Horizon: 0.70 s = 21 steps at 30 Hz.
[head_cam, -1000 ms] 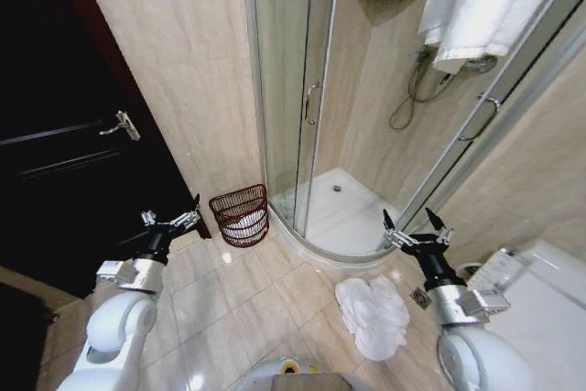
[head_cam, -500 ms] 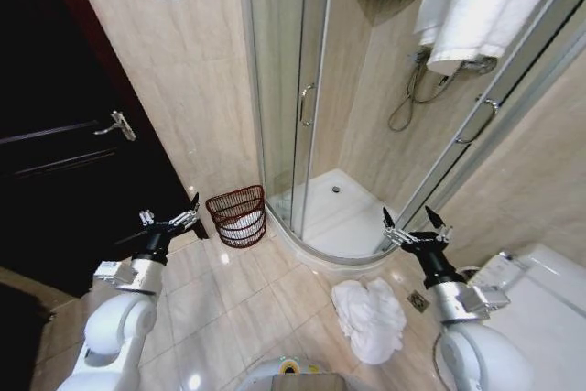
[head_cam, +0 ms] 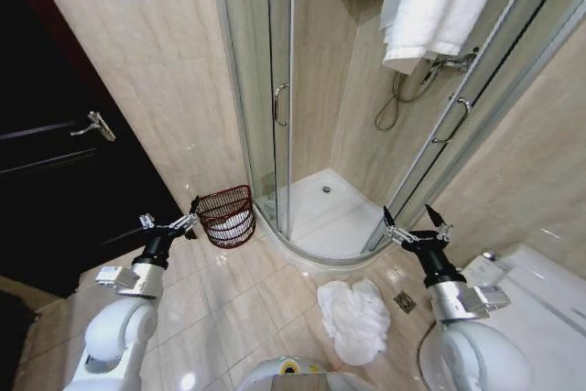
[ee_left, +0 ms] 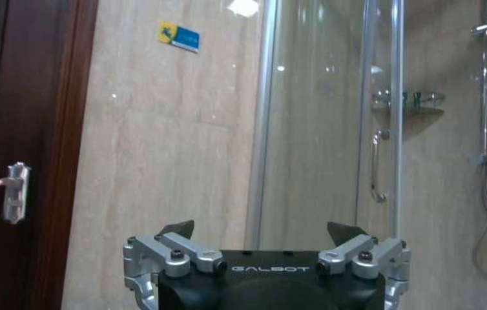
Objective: Discard the used towel into the hamper.
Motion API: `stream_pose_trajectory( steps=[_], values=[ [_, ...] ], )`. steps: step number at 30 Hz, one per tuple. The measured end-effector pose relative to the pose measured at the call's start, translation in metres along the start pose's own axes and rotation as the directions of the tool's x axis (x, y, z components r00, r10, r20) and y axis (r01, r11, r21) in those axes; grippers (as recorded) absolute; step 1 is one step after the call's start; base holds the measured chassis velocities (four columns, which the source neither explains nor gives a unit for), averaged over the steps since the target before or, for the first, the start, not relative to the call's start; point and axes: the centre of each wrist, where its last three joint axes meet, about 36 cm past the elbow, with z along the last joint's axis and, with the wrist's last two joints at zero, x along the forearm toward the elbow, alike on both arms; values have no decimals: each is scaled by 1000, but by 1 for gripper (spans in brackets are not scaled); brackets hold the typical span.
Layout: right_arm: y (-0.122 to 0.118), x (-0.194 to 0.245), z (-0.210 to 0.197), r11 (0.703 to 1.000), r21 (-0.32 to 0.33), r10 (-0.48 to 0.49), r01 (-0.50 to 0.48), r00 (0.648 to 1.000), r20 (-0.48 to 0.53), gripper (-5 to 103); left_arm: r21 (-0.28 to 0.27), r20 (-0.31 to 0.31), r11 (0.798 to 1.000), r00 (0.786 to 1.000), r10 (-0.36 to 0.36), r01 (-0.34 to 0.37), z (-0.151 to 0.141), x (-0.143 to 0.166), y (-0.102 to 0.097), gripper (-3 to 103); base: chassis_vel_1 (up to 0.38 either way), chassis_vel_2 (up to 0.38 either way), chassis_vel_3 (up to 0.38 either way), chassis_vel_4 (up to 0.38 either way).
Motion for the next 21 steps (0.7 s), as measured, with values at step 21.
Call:
stream_pose_trajectory(
  steps=[21],
  values=[
    [5,-5,-9,1000,0,24,-24,1000,0,100,14,20,1000,1000,0,-1,7,-2,8,100,0,0,0,0]
  ],
)
